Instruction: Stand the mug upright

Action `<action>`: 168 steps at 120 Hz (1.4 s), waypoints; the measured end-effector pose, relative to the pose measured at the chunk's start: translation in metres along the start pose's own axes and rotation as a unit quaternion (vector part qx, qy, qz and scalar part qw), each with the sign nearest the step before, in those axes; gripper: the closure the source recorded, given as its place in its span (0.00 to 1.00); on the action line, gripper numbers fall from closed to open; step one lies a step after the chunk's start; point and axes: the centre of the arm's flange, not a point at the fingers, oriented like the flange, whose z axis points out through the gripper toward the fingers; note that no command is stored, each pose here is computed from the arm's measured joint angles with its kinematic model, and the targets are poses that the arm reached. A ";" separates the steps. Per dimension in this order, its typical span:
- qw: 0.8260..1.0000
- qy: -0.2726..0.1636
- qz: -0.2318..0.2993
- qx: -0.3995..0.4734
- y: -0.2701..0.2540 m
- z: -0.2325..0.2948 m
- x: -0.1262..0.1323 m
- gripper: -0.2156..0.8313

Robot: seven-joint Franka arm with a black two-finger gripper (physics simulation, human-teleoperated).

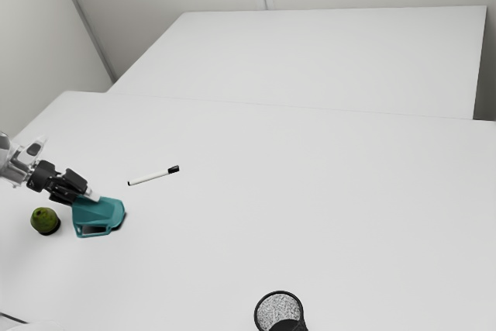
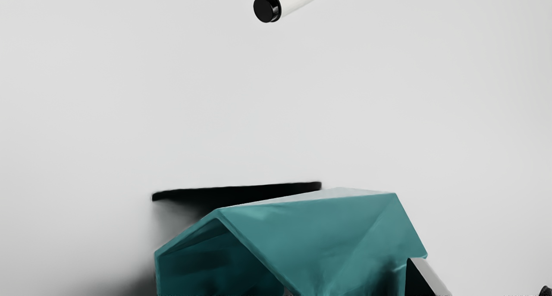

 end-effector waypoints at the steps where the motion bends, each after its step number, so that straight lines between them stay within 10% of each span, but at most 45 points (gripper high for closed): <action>1: 1.000 0.000 0.001 0.000 0.000 0.000 0.000 0.65; 57: 0.999 0.005 0.032 0.010 0.023 -0.009 -0.004 0.93; 127: 0.995 0.024 0.091 0.035 0.090 -0.038 -0.002 0.96; 168: 0.978 -0.035 0.196 0.056 0.204 0.007 0.035 0.96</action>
